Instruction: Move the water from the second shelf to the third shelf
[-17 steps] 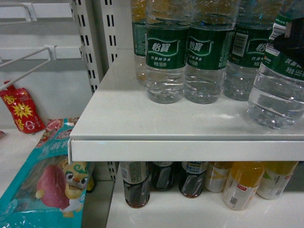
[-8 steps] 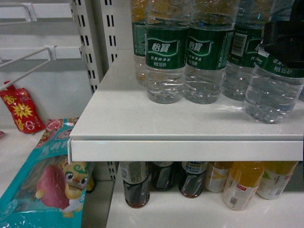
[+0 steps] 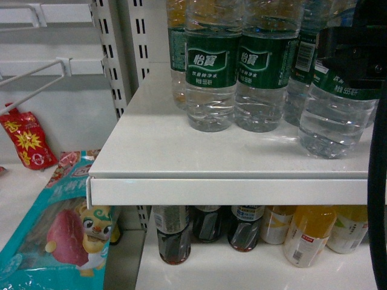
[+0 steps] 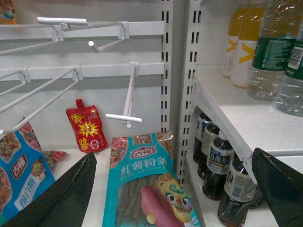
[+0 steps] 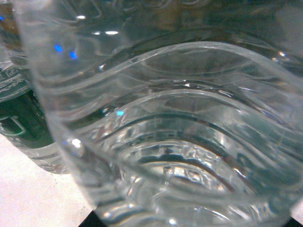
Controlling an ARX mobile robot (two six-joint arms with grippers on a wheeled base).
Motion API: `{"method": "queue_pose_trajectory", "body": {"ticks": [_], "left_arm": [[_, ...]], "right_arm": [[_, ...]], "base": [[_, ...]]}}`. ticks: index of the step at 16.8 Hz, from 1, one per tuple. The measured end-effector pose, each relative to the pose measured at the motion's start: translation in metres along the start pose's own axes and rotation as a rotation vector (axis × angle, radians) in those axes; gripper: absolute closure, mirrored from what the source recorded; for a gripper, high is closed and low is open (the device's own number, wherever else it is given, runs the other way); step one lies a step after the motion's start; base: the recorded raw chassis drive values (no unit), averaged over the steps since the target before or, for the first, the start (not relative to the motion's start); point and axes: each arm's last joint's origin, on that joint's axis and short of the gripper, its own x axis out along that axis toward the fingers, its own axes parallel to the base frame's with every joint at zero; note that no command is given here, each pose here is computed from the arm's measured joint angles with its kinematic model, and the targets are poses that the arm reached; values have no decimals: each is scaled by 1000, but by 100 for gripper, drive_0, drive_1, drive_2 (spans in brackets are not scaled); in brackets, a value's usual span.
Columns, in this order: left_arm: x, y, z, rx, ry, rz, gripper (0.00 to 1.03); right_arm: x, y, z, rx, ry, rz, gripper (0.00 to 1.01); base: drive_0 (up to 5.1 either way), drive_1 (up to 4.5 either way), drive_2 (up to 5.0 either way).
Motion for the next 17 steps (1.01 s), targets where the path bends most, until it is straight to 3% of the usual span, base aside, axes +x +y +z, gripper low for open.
{"method": "queue_pose_trajectory", "body": {"ticks": [17], "left_arm": [[0, 0, 0, 0, 0, 0, 5]], "right_arm": [[2, -1, -2, -2, 11, -3, 62]], "base": [[0, 0, 0]]}}
